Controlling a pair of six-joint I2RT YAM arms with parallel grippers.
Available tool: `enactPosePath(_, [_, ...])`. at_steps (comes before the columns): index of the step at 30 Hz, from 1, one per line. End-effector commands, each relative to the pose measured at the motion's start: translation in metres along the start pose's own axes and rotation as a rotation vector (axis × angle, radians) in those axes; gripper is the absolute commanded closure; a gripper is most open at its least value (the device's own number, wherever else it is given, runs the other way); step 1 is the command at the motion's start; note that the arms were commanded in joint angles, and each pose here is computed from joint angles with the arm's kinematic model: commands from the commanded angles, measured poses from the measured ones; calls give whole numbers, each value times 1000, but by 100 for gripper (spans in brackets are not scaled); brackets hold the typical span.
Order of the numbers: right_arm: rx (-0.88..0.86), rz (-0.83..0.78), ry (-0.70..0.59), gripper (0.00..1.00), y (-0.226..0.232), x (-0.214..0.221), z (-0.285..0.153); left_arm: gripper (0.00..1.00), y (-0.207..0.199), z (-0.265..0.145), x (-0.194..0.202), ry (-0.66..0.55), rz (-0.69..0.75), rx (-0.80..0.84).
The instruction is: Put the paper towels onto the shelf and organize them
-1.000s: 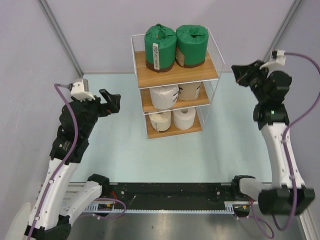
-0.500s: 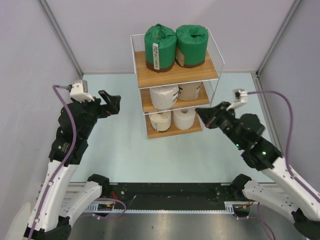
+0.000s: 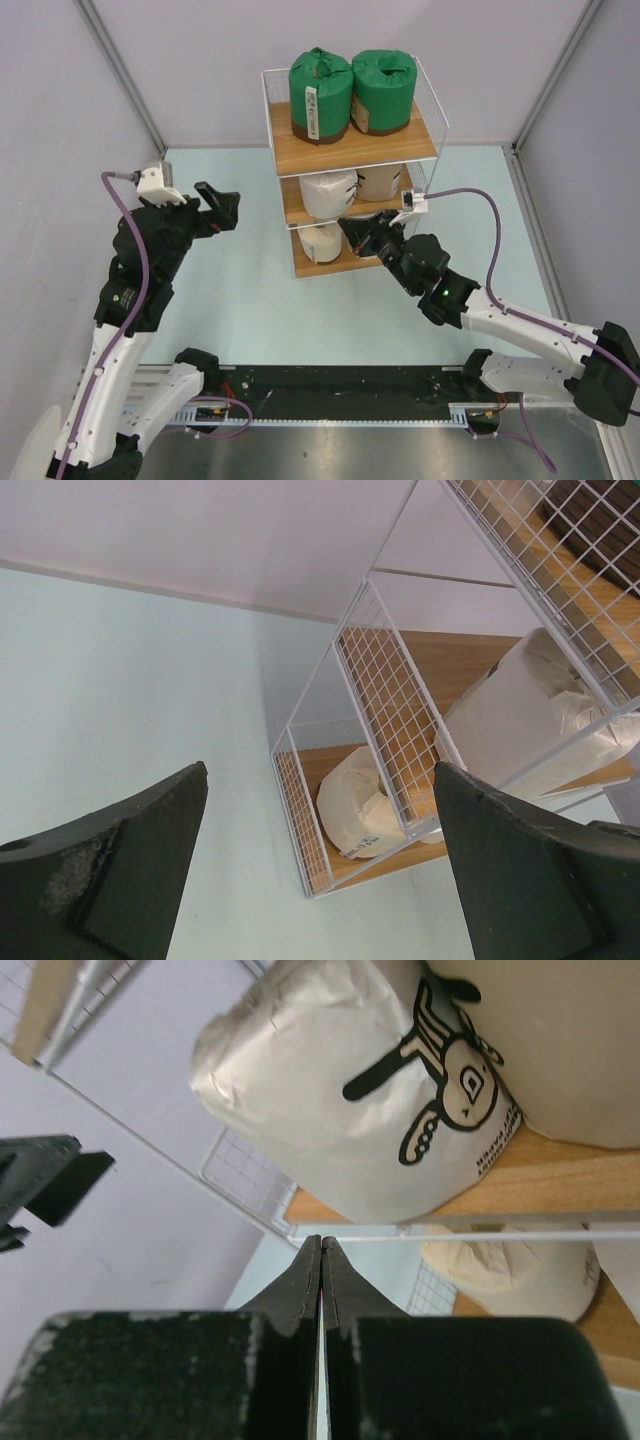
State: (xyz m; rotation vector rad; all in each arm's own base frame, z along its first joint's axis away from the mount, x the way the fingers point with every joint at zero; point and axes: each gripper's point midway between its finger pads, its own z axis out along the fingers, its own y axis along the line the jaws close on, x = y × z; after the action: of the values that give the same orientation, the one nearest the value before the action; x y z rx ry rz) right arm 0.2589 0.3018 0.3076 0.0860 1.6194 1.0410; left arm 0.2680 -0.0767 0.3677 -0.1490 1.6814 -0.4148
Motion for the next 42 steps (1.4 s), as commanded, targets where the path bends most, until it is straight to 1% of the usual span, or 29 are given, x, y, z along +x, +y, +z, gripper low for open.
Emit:
enactPosePath(1, [-77,74,-224,100,21,-44,4,0,-4,-5,-13,-38,7,18])
enactPosePath(5, [-81,70,-235,100,19,-39,10,0,-3,-3,-8,-31,6,20])
enactPosePath(15, [-72,78,-345,100,14,-53,18,0,1,1,2,-14,4,14])
enactPosePath(28, [-28,87,-369,100,-8,-59,29,0,3,4,8,-2,3,9])
enactPosePath(42, [-17,94,-392,100,-18,-61,39,0,7,5,15,11,1,1])
